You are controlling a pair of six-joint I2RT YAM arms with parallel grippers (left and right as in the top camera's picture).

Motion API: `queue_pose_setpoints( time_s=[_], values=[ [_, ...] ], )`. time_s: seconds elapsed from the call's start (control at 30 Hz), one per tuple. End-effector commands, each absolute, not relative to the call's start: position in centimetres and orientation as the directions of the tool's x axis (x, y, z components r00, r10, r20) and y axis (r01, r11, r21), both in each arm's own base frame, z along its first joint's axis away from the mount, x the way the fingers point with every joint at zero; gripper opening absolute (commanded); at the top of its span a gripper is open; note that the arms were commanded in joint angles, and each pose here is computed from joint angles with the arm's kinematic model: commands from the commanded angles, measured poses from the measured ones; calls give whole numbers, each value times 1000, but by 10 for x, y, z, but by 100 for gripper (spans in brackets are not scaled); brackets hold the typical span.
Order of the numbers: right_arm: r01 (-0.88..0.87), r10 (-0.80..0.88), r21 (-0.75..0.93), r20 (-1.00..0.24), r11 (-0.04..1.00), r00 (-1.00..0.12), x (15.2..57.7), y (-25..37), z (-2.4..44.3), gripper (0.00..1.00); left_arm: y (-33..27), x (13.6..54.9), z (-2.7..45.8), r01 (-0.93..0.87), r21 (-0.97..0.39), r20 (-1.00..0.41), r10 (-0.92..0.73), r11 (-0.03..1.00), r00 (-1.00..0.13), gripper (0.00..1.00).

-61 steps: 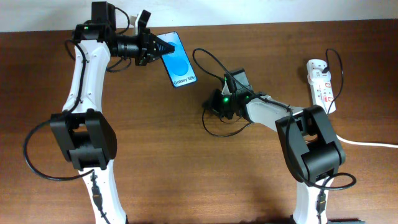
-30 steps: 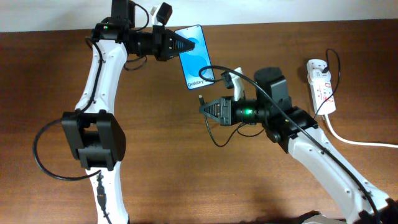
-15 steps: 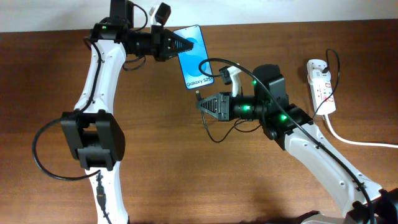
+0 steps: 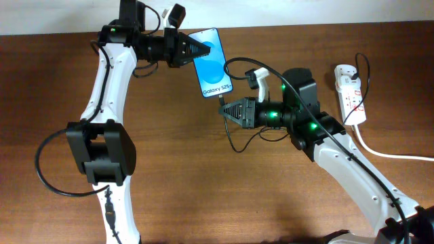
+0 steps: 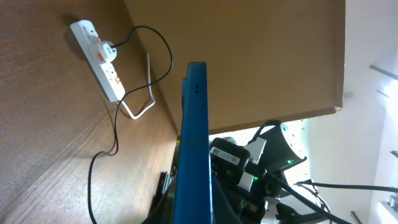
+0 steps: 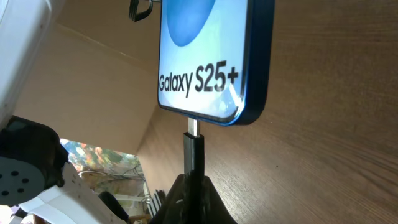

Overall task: Plug charger to phone and switch on socket
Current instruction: 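Push the cable plug up into the phone's bottom port with the right gripper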

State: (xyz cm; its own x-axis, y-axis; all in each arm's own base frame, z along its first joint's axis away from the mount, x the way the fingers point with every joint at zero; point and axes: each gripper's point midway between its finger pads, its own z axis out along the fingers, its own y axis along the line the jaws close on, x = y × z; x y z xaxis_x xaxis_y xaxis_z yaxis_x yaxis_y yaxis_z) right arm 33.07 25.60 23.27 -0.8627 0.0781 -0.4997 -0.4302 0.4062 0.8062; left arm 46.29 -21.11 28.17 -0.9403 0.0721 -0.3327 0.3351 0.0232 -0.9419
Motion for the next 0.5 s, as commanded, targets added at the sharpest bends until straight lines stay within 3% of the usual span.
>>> queue_pose_setpoints(
  time_s=[0.0,0.47],
  values=[
    [-435,64,811,-496,391,-866,328,257,232,4,-208,459,297,337,-941,-338,74,-30,-938,0],
    [-435,65,811,-496,391,-866,328,257,232,4,-213,457,297,337,-941,-338,83,-33,-937,0]
  ],
)
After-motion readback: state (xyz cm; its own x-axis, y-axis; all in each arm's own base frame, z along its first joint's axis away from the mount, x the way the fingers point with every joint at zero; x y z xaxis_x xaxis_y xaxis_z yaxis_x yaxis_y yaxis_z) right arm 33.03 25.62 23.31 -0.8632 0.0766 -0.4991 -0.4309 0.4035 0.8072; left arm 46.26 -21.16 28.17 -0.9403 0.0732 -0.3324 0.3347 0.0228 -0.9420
